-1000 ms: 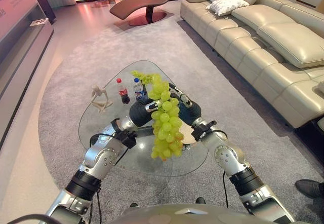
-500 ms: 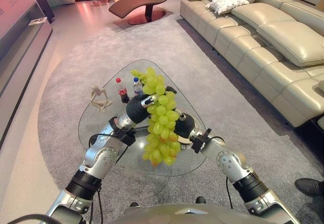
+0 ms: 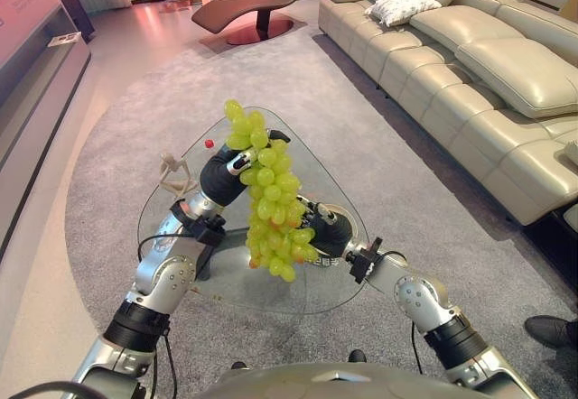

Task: Pick up fruits into the plate

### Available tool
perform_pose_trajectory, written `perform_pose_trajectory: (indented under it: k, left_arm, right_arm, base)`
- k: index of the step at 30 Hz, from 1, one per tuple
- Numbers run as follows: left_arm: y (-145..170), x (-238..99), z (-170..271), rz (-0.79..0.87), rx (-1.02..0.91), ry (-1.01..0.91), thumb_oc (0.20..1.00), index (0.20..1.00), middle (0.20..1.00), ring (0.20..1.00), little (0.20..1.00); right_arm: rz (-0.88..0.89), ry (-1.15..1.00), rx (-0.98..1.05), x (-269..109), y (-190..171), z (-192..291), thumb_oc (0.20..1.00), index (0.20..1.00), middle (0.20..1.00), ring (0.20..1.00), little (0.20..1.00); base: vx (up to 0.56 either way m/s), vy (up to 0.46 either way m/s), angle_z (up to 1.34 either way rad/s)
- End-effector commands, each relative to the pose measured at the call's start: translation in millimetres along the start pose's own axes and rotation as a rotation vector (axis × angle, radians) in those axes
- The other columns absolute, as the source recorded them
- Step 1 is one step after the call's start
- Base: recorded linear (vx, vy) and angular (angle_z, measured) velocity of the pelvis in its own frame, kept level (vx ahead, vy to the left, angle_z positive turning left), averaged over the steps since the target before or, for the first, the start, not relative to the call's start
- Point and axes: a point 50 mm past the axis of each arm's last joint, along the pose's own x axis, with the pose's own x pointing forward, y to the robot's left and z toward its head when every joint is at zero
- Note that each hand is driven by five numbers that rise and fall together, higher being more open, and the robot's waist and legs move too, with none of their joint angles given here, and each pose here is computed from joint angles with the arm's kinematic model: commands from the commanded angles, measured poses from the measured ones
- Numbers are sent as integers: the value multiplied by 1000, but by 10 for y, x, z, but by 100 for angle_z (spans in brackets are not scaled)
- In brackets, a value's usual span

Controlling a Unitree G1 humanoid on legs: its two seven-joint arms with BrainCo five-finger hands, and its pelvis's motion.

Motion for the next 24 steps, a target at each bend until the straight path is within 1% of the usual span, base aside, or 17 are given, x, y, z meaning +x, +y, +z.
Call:
perform_pose_trajectory:
  k: [1,6,11,12,17,24]
  left_arm:
    - [3,207,362,-63,90,-136,200,200,200,200,200]
    - [-8,244,282,-70,68,-108,200,200,200,200,200]
    - [-51,322,137,-69,78,-29,200,200,200,200,200]
    - [-55,342,82,-56,82,6,200,200,200,200,200]
    - [-71,410,-62,-35,104,81,200,200,200,200,200]
    - [-118,485,-216,-17,119,149,200,200,200,200,200]
  right_arm:
    - [179,-85,-44,103,290,193,1000,1000,1000,1000,1000]
    - [191,-81,-84,146,327,213,1000,1000,1000,1000,1000]
    - [247,-58,-106,228,428,216,1000,1000,1000,1000,1000]
    - [293,-30,-121,248,484,204,1000,1000,1000,1000,1000]
    - [384,52,-122,321,625,108,1000,1000,1000,1000,1000]
    - [411,138,-110,429,729,-33,1000,1000,1000,1000,1000]
  base:
    - [0,0,0]
    - [0,0,0]
    - [-5,-2,-2]
    - [-21,-10,-4]
    - [-10,-10,-3]
    - [0,0,0]
